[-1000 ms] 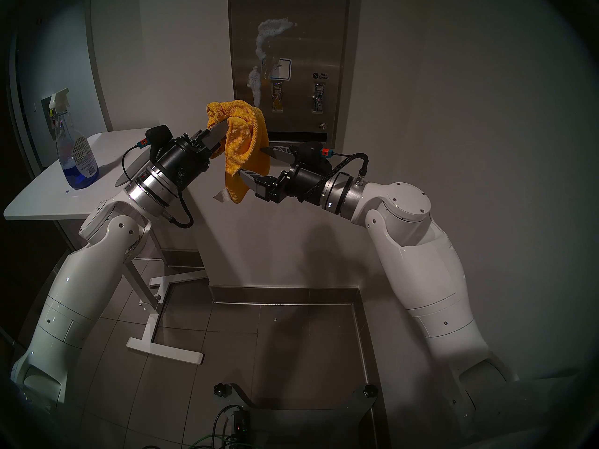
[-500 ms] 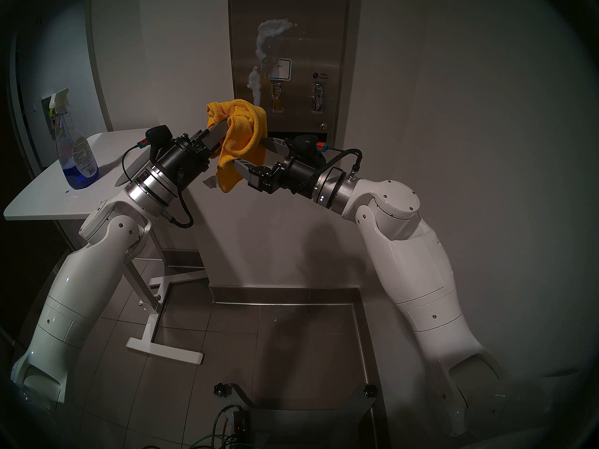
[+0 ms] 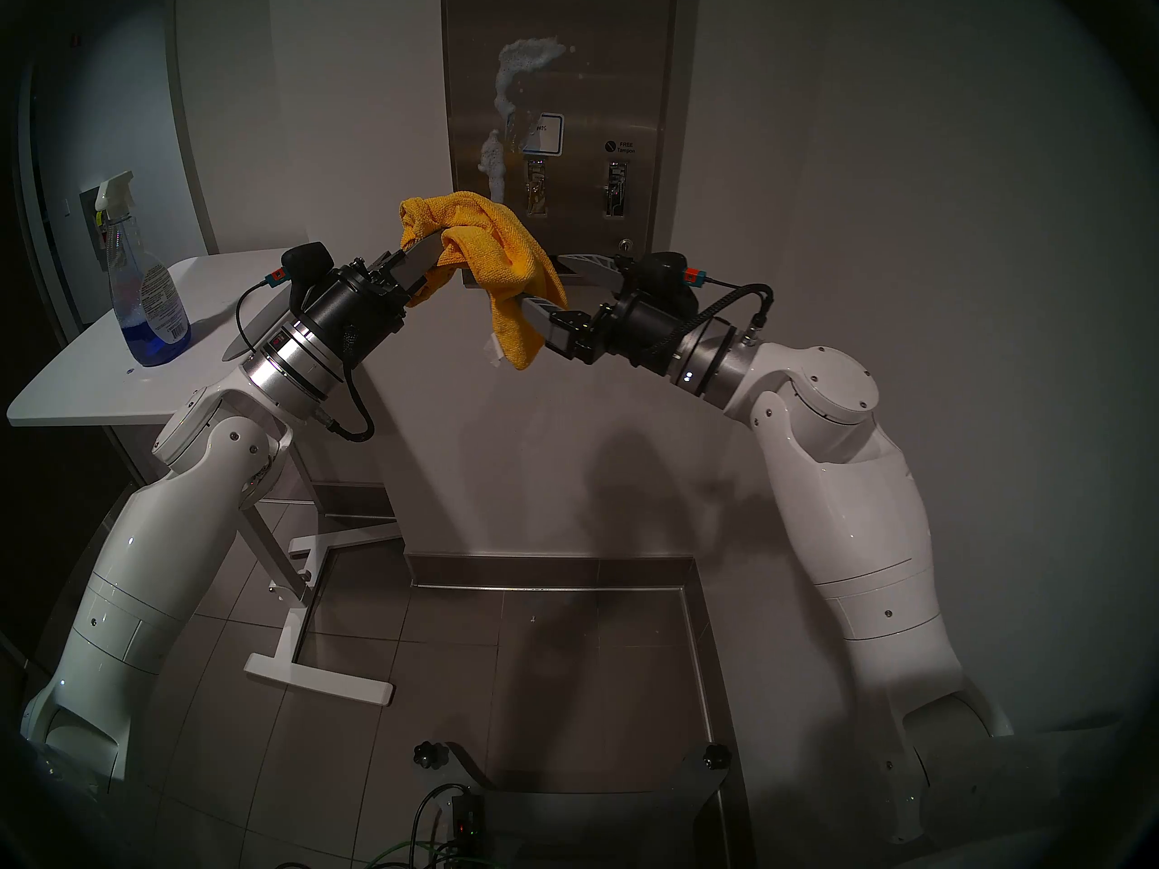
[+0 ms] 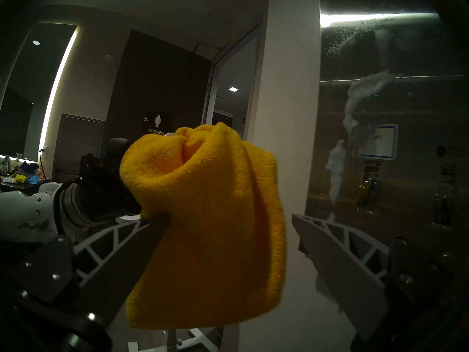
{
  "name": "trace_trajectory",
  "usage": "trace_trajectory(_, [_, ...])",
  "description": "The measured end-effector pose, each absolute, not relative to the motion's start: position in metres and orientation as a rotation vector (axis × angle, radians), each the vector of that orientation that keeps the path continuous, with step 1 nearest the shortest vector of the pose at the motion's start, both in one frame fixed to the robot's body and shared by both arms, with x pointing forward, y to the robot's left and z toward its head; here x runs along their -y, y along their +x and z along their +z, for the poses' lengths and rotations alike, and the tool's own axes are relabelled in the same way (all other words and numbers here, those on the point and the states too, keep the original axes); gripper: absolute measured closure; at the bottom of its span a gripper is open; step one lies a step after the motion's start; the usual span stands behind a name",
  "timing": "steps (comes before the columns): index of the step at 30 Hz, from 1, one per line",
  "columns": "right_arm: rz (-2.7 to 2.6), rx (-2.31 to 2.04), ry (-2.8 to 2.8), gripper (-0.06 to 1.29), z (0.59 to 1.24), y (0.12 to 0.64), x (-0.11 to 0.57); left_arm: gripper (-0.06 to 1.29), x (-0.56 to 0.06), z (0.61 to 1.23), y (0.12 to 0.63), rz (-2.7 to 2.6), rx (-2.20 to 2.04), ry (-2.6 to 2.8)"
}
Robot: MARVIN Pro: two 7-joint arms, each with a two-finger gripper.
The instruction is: Pick up the cloth and wipe the surface
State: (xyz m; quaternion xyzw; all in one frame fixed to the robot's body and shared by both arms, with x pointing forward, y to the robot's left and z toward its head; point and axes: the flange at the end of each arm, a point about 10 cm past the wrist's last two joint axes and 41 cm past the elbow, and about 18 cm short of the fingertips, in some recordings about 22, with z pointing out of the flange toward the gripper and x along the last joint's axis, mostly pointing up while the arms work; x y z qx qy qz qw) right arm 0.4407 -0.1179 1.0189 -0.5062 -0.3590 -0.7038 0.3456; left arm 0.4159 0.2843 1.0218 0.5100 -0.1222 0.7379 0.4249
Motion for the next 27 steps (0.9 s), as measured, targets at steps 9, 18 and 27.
trace_trajectory(9, [-1.808, 0.929, -1.331, -0.02, 1.011, 0.442, 0.088, 1.2, -0.284, 1.022, 0.416, 1.845, 0.306, 1.275])
trace_trajectory(18, [-1.792, 0.947, -1.318, -0.02, 1.012, 0.443, 0.064, 1.2, -0.284, 1.022, 0.416, 1.845, 0.306, 1.275])
trace_trajectory(27, [-1.8, 0.938, -1.3, -0.02, 1.013, 0.45, 0.039, 1.2, -0.284, 1.022, 0.416, 1.845, 0.306, 1.275])
